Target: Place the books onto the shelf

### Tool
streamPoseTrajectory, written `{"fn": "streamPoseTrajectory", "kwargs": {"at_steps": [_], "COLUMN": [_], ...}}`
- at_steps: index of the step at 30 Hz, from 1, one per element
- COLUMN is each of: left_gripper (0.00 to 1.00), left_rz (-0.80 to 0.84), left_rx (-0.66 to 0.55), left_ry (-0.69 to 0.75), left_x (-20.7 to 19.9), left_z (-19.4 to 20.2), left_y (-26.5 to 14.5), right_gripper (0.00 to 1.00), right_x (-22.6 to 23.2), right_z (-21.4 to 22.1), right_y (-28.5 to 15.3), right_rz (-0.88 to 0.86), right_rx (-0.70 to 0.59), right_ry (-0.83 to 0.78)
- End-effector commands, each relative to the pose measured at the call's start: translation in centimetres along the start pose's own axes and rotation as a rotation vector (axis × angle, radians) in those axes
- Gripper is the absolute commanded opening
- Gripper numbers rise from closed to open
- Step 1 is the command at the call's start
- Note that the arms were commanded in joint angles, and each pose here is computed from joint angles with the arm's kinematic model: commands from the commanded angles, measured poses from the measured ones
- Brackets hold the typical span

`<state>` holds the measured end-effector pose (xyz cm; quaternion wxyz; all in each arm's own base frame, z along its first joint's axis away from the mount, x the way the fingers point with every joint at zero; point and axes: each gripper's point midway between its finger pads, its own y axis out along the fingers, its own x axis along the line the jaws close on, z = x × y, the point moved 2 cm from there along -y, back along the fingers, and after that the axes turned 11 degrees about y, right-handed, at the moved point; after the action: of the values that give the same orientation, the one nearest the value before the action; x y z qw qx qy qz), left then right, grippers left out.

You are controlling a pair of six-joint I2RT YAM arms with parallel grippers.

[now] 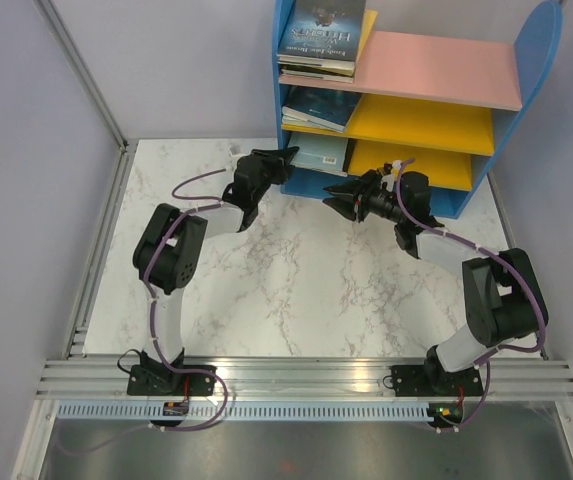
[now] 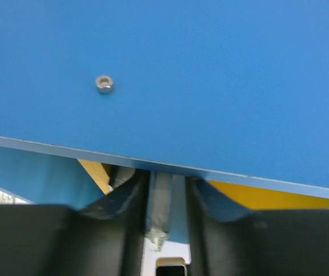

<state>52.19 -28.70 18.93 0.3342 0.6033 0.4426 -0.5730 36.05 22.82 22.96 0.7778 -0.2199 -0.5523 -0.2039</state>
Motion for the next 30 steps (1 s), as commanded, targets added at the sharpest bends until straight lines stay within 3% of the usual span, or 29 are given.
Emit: {"fn": "streamPoseTrajectory", "kwargs": {"at_steps": [1,3,4,5,6,7,21,25,30], "left_gripper": [0.39,0.54,0.68,0.71,0.91,0.99,1.0,1.0,1.0], "left_rz": [-0.184,-0.22,-0.219,-0.221,-0.232,-0.234,-0.426,-0.483,-0.545], "left_rx": [0.066,0.084,0.106,0.113,0.126,0.143,0.294,0.322,0.367], "left_ry": [0.012,0.043,0.074,0.084,0.092,0.1,0.295,0.454,0.62], "left_x": [5.1,5.4,5.2,5.0,5.4,5.4,7.0,6.5,6.0], "left_z": [0.1,-0.1,-0.1,-0.2,-0.2,-0.3,-4.9,-7.4,-8.8], "left_y": [-1.3,-1.7,-2.0,-2.2,-2.4,-2.7,-13.7,-17.0,-20.5], "right_gripper": [0.43,0.43,0.43,0.43,0.43,0.43,0.44,0.45,0.47], "right_x": [0.5,0.2,0.2,0.1,0.0,-0.3,-0.6,-1.0,0.2], "right_z": [0.7,0.7,0.8,0.8,0.8,0.9,2.4,3.4,4.6], "right_y": [-0.3,-0.4,-0.4,-0.5,-0.6,-0.5,-2.5,-3.7,-5.3], "right_rz": [-0.034,-0.036,-0.037,-0.038,-0.037,-0.033,-0.051,0.016,0.077], "right_rx": [0.022,0.017,0.017,0.013,0.013,0.012,-0.012,-0.02,-0.024], "right_ry": [-0.043,-0.04,-0.04,-0.04,-0.039,-0.036,-0.067,-0.117,-0.319]}}
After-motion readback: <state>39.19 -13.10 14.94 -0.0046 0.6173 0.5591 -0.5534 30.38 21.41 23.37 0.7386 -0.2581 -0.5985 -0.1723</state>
